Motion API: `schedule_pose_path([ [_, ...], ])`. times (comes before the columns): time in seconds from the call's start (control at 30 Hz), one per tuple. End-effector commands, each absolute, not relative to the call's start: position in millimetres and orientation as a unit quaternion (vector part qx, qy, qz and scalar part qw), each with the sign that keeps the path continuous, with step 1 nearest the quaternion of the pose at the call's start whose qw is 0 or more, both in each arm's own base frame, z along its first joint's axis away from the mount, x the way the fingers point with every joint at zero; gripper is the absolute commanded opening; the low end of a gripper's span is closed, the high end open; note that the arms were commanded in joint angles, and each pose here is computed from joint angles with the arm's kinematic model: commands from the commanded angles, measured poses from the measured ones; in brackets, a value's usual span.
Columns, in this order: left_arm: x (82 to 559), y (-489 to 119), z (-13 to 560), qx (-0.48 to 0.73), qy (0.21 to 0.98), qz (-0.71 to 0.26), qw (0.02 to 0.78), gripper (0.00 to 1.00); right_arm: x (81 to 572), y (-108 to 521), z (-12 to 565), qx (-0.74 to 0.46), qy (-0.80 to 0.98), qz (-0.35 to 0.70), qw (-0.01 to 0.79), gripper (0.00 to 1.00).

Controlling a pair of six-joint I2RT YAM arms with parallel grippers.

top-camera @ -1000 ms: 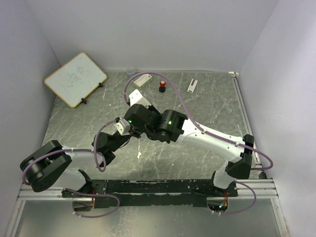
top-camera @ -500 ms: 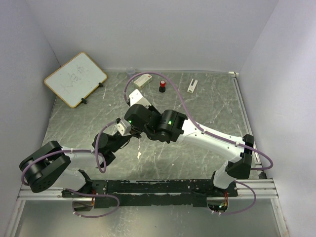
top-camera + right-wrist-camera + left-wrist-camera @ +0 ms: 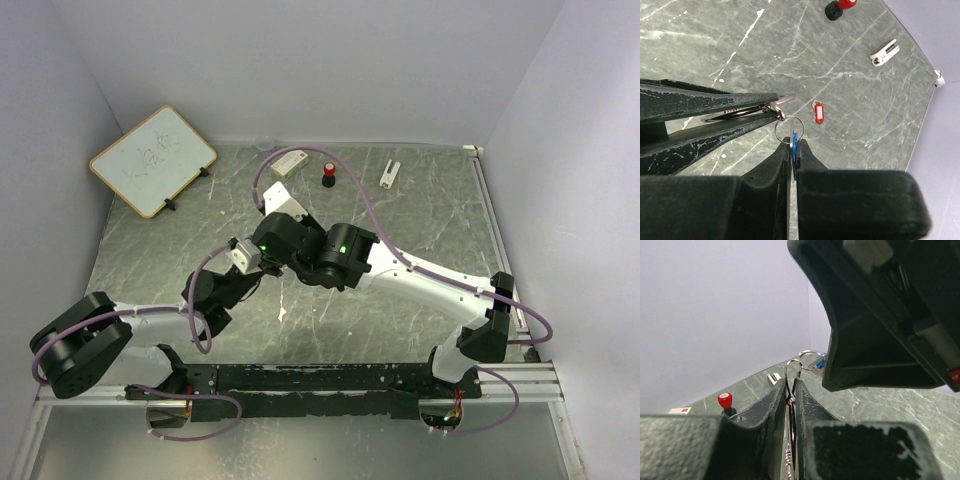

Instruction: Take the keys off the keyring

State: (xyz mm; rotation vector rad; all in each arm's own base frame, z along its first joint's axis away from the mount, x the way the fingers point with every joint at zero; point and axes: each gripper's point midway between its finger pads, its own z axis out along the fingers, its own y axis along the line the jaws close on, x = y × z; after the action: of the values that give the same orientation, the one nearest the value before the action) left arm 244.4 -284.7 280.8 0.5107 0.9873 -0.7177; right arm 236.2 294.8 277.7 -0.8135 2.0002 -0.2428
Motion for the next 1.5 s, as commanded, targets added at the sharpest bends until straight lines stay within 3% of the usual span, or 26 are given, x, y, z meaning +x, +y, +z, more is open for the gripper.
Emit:
schedule_pose_path([
  [0.0,241,-280,297,0.224,0.443,-0.334,0.801,0.20,235,288,282,-0.318,0.816,-0.098,0.473,0.00],
  [0.67,220,-259,327,0.205,0.394,-0.351,0.825,0.19,269,277,281,-0.295,0.820,-0.016,0.490,0.00],
  [0.97,226,-264,316,0.209,0.413,-0.346,0.816,0.20,281,277,282,-0.292,0.818,0.010,0.496,0.00],
  [1.13,238,-272,301,0.203,0.444,-0.345,0.802,0.38,281,277,286,-0.292,0.817,0.009,0.497,0.00],
  [1.27,245,-282,292,0.212,0.457,-0.345,0.792,0.46,281,276,283,-0.293,0.820,0.004,0.491,0.00],
  [1.3,246,-284,290,0.214,0.460,-0.345,0.790,0.57,281,275,281,-0.293,0.821,0.002,0.489,0.00],
  [1.37,247,-286,286,0.215,0.463,-0.344,0.788,0.67,280,274,281,-0.293,0.822,0.001,0.489,0.00],
  [1.47,250,-288,283,0.217,0.465,-0.340,0.788,0.69,279,274,282,-0.291,0.822,0.005,0.490,0.00],
])
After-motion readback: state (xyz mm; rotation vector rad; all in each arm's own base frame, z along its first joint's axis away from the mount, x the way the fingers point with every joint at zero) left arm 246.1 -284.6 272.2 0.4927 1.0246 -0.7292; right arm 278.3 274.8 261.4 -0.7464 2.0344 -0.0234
